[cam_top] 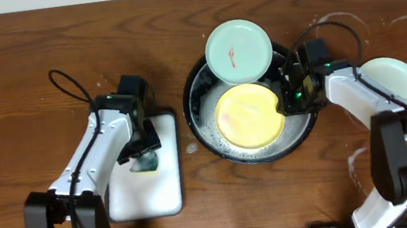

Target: Clean dirty plates on tray and stack at the side

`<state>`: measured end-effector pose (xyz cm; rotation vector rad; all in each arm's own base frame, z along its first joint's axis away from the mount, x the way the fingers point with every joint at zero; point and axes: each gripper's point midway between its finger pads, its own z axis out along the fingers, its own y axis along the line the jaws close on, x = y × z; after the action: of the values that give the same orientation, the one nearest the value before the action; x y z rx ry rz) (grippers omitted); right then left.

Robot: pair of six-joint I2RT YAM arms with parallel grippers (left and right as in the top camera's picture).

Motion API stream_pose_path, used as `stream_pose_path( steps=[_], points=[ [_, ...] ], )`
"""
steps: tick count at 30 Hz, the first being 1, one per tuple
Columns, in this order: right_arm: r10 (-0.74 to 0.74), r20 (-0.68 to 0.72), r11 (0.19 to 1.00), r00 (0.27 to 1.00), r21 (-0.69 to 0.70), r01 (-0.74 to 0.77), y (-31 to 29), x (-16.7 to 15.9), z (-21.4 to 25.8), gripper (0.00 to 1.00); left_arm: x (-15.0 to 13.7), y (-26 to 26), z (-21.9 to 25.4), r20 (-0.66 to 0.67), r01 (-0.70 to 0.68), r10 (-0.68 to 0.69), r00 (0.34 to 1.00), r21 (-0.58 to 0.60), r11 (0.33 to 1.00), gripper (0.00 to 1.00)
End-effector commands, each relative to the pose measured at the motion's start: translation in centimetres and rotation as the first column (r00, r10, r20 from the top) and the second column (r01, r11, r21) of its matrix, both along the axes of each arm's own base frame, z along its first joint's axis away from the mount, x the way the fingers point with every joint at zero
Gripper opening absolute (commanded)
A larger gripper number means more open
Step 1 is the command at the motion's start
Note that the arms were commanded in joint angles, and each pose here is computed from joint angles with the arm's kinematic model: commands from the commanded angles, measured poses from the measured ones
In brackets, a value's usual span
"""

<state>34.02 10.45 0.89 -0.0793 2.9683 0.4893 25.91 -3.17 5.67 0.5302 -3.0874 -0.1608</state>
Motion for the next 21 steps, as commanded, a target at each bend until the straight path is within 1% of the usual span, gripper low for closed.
stream_pose_path(
  steps=[1, 2, 3, 4, 6, 7, 8, 9, 12, 15, 18, 21],
  points=[
    [0.021, -0.020, 0.999, 1.000, 0.035, -0.021, 0.4, 0.0, -1.3, 0.25, 1.8, -0.4, 3.2, 0.082, 0.019, -0.017, 0.997, -0.021, 1.000, 0.61],
    [0.013, -0.017, 1.000, 1.000, 0.017, -0.013, 0.1, 0.2, -1.6, 0.19, 1.9, -0.4, 3.6, 0.091, 0.019, -0.017, 0.996, -0.023, 1.000, 0.61],
    [-0.002, -0.013, 1.000, 1.000, -0.007, 0.002, -0.3, 0.4, -1.9, 0.07, 1.9, -0.4, 3.9, 0.104, 0.019, -0.017, 0.994, -0.025, 1.000, 0.62],
    [-0.025, -0.008, 0.999, 1.000, -0.033, 0.024, -0.7, 0.7, -2.0, 0.01, 1.9, -0.4, 4.2, 0.116, 0.019, -0.016, 0.993, -0.026, 0.999, 0.64],
    [-0.038, 0.013, 0.998, 0.999, -0.040, 0.038, -0.9, 1.2, -1.8, 0.01, 1.9, -0.4, 4.6, 0.129, 0.020, -0.016, 0.992, -0.029, 0.999, 0.67],
    [-0.039, 0.027, 0.999, 0.999, -0.038, 0.040, -0.9, 1.5, -1.4, 0.01, 1.9, -0.4, 4.7, 0.132, 0.020, -0.016, 0.991, -0.029, 0.999, 0.71],
    [-0.039, 0.044, 0.999, 0.998, -0.034, 0.040, -0.9, 1.7, -1.0, 0.01, 1.9, -0.4, 4.7, 0.132, 0.020, -0.016, 0.991, -0.029, 0.999, 0.77],
    [-0.038, 0.062, 0.999, 0.997, -0.032, 0.040, -0.8, 2.0, -0.4, 0.01, 1.9, -0.4, 4.7, 0.132, 0.020, -0.016, 0.991, -0.029, 0.999, 0.79],
    [-0.036, 0.139, 0.997, 0.990, -0.057, 0.045, -1.2, 2.7, 2.0, 0.01, 1.9, -0.4, 4.6, 0.131, 0.020, -0.016, 0.991, -0.029, 0.999, 0.79],
    [-0.031, 0.250, 0.988, 0.968, -0.140, 0.068, -2.1, 3.3, 5.4, 0.01, 1.9, -0.4, 4.6, 0.131, 0.020, -0.016, 0.991, -0.029, 0.999, 0.79],
    [0.023, 0.359, 0.976, 0.933, -0.209, 0.057, -2.1, 3.3, 9.2, 0.01, 1.9, -0.4, 4.6, 0.131, 0.020, -0.016, 0.991, -0.029, 0.999, 0.80],
    [0.078, 0.422, 0.957, 0.903, -0.285, 0.050, -1.9, 2.8, 11.6, 0.01, 1.9, -0.4, 4.6, 0.131, 0.020, -0.016, 0.991, -0.029, 0.999, 0.80]
  ],
)
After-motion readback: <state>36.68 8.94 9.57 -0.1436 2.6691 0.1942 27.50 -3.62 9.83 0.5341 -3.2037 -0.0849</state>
